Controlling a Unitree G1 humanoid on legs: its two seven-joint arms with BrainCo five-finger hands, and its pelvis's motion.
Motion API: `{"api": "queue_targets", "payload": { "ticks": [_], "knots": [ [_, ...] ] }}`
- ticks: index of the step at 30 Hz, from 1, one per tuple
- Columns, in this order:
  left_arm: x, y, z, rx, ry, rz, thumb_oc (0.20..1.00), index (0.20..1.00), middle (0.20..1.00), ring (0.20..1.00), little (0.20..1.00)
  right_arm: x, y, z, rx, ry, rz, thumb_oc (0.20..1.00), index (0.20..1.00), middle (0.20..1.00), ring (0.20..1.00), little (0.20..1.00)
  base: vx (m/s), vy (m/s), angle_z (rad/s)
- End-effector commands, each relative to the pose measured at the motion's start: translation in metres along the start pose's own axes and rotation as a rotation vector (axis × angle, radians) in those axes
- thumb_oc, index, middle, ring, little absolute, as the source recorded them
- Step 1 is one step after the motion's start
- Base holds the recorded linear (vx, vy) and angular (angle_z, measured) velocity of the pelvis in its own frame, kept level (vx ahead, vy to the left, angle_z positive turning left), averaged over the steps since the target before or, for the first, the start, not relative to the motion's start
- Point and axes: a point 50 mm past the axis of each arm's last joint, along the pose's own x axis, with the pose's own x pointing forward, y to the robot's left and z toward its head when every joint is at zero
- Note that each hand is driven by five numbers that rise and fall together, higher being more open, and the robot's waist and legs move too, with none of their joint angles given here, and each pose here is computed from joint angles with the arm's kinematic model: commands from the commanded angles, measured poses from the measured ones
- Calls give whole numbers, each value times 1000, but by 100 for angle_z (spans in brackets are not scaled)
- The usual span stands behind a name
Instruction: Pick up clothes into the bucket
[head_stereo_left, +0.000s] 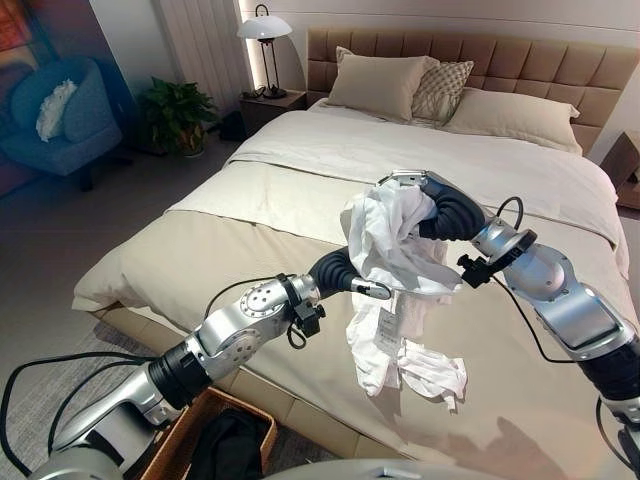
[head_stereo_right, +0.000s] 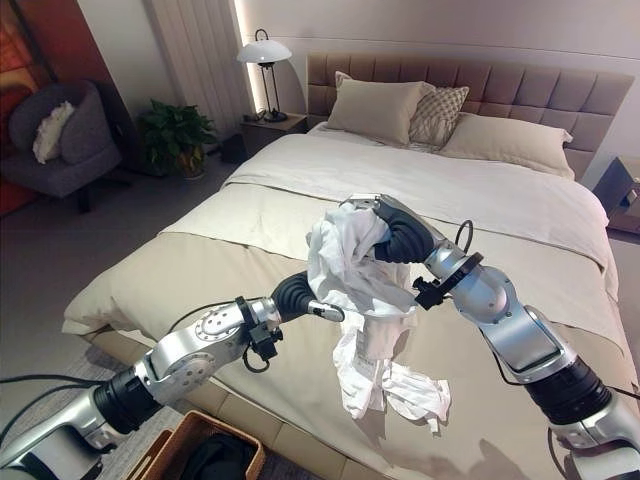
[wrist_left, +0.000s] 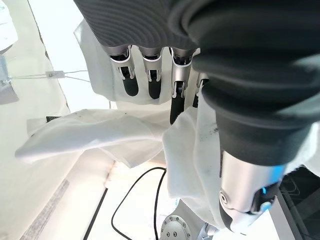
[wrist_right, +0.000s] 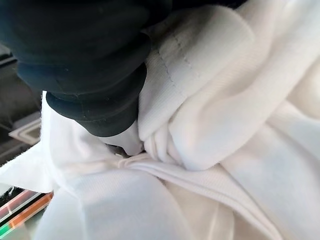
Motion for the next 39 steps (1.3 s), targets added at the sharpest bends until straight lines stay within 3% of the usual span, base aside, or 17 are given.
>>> {"api": "queue_targets", "payload": {
  "ticks": [1,20,22,24,37,39],
  "knots": [
    [18,-4,32,56,-99,-80,1000,1000,1000,1000,1000,6,-8,25,-31,-141,-51,200,200,200,200,200,-37,4,0],
    [29,-14,31,28,-139,-81,1000,1000,1000,1000,1000,11,2,31,-48,-168,-57,200,200,200,200,200,-2,0,0],
    [29,-14,30,13,-144,-75,815,815,815,815,815,11,2,30,-49,-167,-56,200,200,200,200,200,0,0,0],
    [29,-13,30,10,-148,-72,200,200,200,200,200,11,1,30,-47,-164,-56,200,200,200,200,200,0,0,0],
    [27,-12,29,-21,-170,-49,200,200,200,200,200,6,-2,22,-17,-123,-79,200,200,200,200,200,0,0,0],
    [27,-12,29,-23,-170,-47,200,200,200,200,200,5,-3,20,-14,-115,-84,228,228,228,228,228,0,0,0]
  ]
}}
